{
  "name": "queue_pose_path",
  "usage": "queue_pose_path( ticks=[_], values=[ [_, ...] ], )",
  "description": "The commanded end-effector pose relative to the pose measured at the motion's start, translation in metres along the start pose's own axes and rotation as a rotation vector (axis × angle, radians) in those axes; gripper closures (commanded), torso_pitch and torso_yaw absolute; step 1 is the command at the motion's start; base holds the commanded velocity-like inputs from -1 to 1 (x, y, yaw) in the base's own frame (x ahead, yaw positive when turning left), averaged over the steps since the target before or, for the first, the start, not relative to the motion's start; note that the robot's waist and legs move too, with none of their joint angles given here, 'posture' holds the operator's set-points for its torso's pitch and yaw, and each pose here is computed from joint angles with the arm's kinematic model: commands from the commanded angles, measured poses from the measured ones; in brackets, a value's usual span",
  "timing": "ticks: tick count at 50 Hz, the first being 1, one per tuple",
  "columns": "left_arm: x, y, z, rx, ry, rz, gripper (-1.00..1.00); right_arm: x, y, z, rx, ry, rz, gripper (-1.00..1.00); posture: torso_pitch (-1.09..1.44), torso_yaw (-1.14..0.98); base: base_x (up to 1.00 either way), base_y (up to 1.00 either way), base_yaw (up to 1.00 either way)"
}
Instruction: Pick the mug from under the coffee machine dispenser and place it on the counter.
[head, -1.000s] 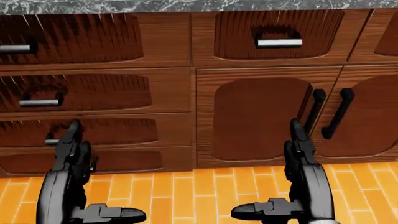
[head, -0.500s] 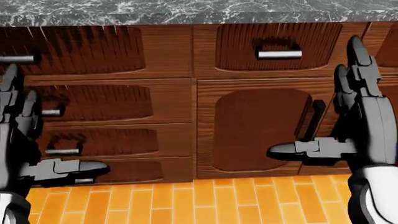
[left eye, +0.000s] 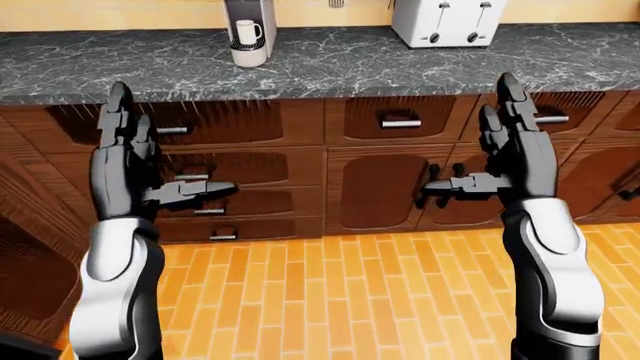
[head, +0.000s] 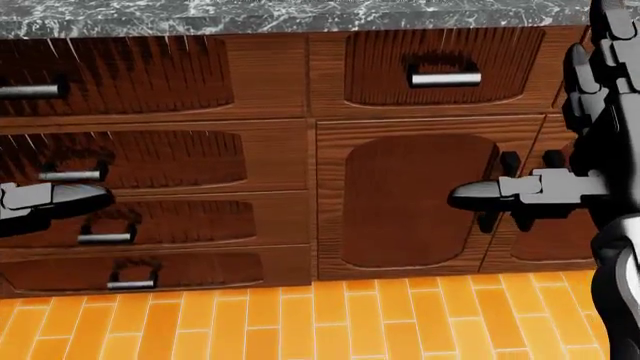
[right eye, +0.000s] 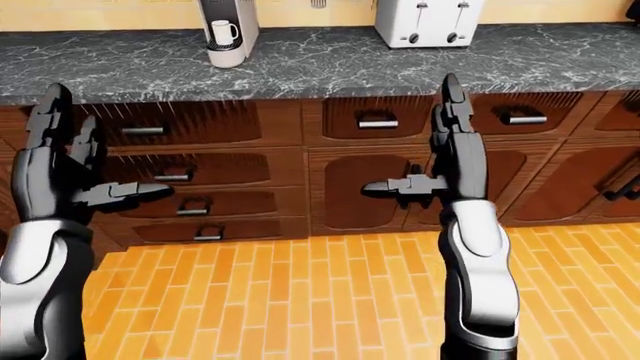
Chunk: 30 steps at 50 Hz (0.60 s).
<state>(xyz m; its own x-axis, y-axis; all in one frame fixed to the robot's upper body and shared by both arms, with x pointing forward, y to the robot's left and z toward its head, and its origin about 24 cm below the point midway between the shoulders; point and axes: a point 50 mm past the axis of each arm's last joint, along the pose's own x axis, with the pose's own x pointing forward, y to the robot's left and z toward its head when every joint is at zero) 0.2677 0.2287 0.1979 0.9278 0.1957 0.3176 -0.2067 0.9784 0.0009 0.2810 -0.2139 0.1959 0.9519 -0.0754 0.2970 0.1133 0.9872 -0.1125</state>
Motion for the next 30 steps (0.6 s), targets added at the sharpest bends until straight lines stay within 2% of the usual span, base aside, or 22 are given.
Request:
queue_pose_path(
  ticks=[1, 30],
  values=[
    [0.001, -0.001, 0.018, -0.004, -0.087, -0.005, -1.0, 0.001, -0.001, 0.022, -0.016, -0.108, -0.003, -1.0, 0.0, 0.0, 0.06, 0.0, 0.0],
    [0.002, 0.001, 0.021, -0.006, -0.095, 0.001, -1.0, 0.0, -0.001, 0.04, -0.043, -0.156, 0.003, -1.0, 0.0, 0.0, 0.08, 0.01, 0.0]
  ],
)
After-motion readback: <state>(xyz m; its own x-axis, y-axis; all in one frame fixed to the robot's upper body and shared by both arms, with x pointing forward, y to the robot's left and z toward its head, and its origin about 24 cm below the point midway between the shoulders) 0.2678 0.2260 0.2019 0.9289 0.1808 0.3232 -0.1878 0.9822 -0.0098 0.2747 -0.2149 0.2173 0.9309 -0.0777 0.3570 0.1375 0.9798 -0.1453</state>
